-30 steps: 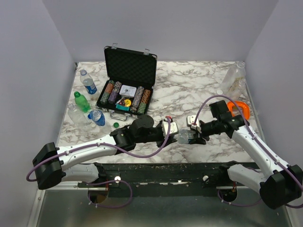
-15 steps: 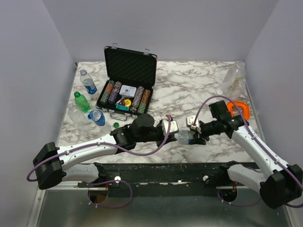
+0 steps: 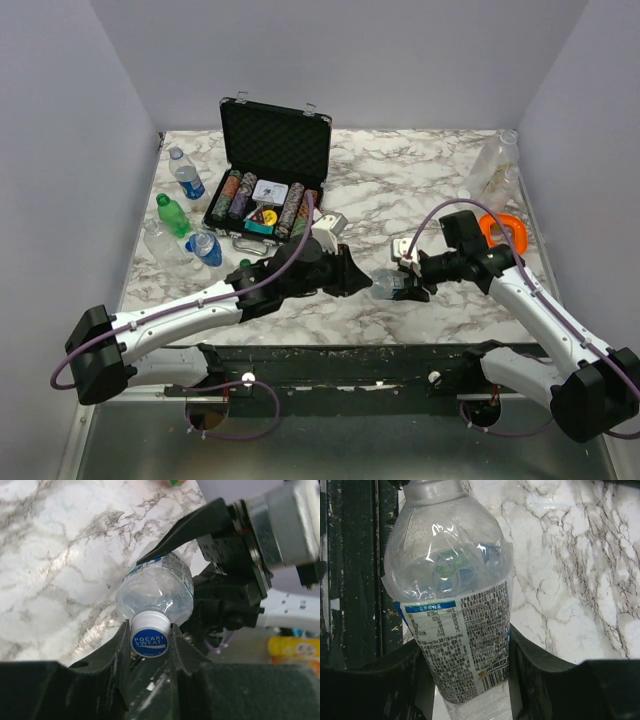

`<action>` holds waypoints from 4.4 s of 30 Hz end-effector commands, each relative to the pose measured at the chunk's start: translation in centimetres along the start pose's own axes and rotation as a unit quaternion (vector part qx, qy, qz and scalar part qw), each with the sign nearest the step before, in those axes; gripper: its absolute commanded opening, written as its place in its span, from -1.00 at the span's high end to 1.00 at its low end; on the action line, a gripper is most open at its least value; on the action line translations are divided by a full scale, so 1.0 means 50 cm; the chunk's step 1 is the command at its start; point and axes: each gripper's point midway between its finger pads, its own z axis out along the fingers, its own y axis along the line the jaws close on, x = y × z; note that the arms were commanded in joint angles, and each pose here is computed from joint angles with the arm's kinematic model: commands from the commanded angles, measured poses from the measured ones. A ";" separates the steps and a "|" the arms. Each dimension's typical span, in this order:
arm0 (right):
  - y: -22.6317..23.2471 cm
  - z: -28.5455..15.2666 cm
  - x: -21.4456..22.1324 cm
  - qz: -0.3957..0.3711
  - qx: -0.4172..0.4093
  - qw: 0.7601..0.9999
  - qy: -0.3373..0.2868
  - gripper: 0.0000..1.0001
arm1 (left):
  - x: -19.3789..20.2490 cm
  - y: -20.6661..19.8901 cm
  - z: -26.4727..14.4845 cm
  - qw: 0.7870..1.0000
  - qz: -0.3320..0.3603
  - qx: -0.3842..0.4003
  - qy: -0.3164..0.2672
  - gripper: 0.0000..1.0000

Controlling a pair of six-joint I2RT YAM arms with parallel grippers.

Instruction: Unscrew the bottle caps

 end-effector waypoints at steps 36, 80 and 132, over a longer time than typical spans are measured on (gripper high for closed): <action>-0.006 -0.001 0.002 0.010 -0.003 1.000 0.002 0.42 | -0.040 -0.029 -0.162 0.896 0.428 0.095 -0.074 -0.97; 0.014 0.008 0.013 0.002 -0.038 0.999 0.006 0.42 | 0.019 0.002 0.019 0.838 0.528 0.133 0.024 -0.10; 0.002 0.013 0.025 0.013 -0.030 0.999 0.021 0.42 | 0.027 -0.016 -0.104 0.878 0.456 0.146 -0.011 -0.89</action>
